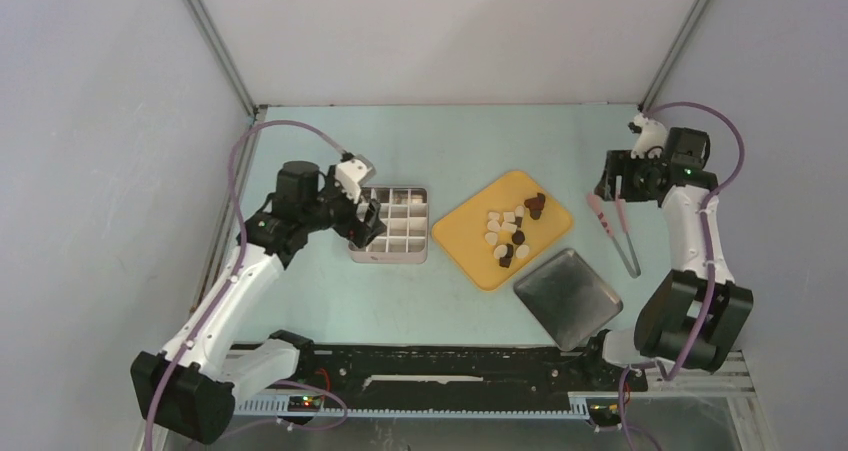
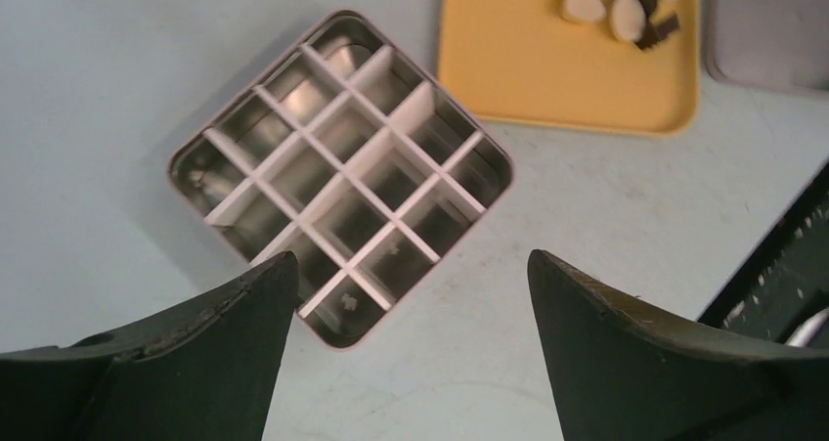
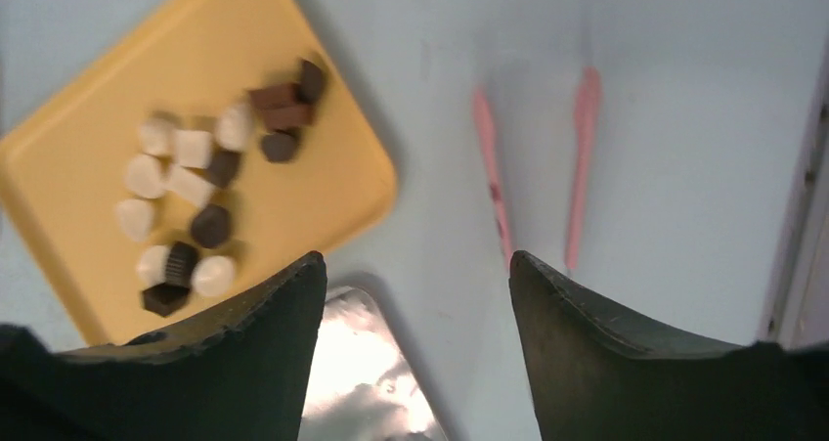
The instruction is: Pack the chocolate
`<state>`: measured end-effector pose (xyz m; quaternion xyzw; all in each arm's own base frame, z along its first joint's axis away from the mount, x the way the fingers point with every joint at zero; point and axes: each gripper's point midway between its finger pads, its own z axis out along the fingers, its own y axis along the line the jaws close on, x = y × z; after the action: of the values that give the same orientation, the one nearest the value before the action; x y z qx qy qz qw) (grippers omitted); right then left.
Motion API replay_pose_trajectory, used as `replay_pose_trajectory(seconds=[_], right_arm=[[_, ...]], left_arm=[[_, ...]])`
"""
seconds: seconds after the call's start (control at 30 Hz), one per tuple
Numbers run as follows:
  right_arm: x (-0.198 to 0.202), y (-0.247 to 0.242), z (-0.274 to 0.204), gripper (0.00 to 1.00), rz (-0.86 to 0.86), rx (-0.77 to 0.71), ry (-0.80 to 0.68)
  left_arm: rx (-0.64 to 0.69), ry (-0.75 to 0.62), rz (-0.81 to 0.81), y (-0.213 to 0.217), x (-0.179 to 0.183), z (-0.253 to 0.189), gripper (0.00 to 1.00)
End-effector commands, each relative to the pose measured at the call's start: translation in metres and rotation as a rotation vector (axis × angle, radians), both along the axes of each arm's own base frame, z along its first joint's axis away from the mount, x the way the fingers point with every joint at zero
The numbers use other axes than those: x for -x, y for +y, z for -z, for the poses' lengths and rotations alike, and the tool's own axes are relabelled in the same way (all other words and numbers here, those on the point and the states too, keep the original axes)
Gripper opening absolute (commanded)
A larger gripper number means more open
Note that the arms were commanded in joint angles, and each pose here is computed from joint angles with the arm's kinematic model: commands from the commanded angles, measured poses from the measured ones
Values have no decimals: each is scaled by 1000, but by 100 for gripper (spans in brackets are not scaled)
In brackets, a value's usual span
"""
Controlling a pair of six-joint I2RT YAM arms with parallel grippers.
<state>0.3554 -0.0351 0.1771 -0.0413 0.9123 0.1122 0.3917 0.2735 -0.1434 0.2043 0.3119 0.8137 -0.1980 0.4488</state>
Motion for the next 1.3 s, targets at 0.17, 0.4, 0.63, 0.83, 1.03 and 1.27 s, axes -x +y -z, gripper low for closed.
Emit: replay_pose_trajectory(seconds=[0.17, 0.4, 0.63, 0.83, 1.03, 1.27], right_arm=[[23, -73, 36, 51, 144, 213, 198], [51, -97, 80, 41, 175, 213, 350], [59, -102, 108, 33, 171, 212, 391], [61, -108, 128, 31, 175, 204, 413], [63, -110, 149, 28, 163, 179, 457], [65, -107, 162, 22, 139, 163, 486]], left_arm=[[-16, 45, 180, -34, 9, -2, 85], [-5, 62, 198, -41, 9, 4, 86], [-18, 101, 193, -42, 13, 18, 87], [-77, 117, 173, -34, 10, 40, 87], [-80, 104, 176, -32, 12, 40, 87], [-63, 110, 197, -38, 12, 38, 86]])
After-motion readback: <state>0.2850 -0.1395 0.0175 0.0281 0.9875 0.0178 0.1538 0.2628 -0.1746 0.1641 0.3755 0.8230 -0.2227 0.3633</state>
